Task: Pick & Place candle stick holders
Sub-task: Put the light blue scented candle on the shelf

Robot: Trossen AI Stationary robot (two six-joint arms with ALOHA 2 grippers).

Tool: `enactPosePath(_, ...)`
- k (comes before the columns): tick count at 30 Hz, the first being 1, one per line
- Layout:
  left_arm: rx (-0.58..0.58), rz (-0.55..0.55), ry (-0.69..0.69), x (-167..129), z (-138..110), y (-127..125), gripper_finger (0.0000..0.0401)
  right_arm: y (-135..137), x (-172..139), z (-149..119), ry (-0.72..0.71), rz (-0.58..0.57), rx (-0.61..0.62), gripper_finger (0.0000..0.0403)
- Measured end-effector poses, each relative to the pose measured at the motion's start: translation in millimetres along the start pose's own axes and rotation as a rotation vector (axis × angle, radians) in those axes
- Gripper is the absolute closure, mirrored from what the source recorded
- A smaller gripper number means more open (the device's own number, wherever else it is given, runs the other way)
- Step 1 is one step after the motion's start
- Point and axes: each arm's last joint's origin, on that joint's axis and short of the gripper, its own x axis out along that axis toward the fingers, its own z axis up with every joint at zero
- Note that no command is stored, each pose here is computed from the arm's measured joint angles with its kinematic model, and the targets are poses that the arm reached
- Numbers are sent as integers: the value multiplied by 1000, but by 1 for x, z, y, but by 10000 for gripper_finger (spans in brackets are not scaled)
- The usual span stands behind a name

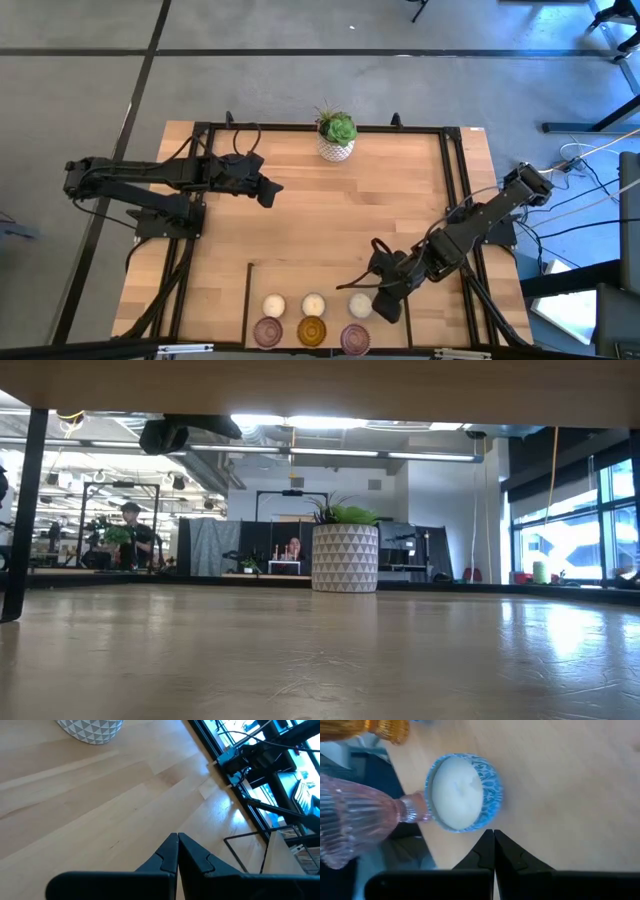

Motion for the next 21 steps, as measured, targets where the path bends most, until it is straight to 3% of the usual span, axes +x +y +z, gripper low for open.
enactPosePath(5, 0, 2, -2, 0, 0, 0, 399, 6, -5, 5, 42, -106, -98, 403)
enactPosePath(10, 0, 1, -3, 0, 0, 0, 399, 11, -11, 17, 67, -154, -280, 403)
enactPosePath(15, 0, 1, -3, 0, 0, 0, 399, 10, -8, 29, 99, -102, -383, 403)
enactPosePath(21, 7, 2, -1, 0, 0, 0, 399, 9, 8, 36, 218, -9, -381, 403)
